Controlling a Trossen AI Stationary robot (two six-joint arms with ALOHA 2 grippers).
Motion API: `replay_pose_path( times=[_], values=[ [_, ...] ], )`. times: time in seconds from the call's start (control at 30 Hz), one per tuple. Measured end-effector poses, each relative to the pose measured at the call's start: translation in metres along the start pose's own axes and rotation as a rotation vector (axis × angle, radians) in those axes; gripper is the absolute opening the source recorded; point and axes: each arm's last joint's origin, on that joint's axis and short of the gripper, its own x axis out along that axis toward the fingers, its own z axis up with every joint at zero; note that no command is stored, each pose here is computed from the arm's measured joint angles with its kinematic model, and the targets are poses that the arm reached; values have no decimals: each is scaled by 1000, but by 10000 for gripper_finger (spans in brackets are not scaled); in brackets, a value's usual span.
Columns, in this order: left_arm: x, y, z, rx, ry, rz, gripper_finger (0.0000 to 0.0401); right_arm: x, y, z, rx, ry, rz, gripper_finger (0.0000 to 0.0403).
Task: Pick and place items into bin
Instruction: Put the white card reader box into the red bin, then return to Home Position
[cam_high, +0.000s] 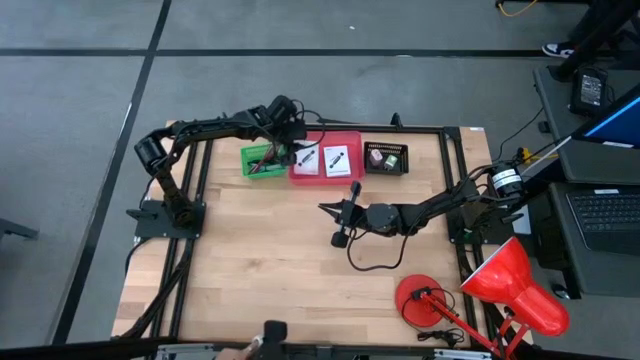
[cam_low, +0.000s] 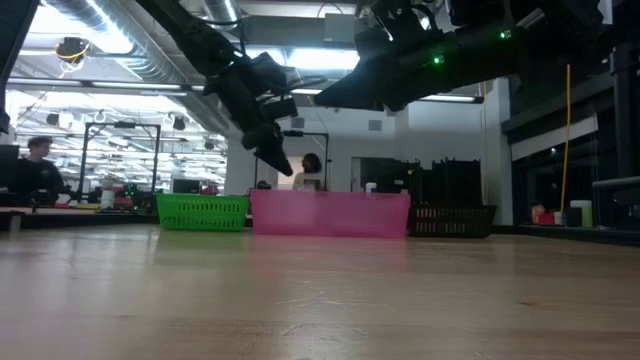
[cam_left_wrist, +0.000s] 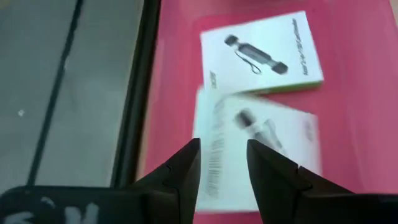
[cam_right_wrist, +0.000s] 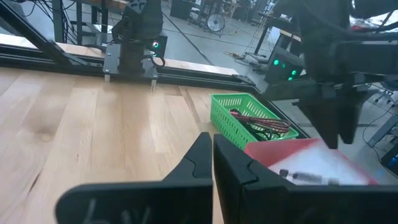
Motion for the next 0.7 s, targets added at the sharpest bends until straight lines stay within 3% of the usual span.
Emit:
replay_pose_path(
  times=[0.3,0.43,0.57,0.7],
  values=[
    [0,1,3,46,-25,15,125,0,0,-3,-17,29,2,0],
    [0,0,3,0,-41,-22,123,1,-1,-3,-14,29,-2,0],
    [-3,-4,5,-20,-110,-129,100,1,-1,-3,8,29,-2,0],
    [-15,-8,10,-13,-124,-142,55,1,-1,-4,12,31,-1,0]
  ],
)
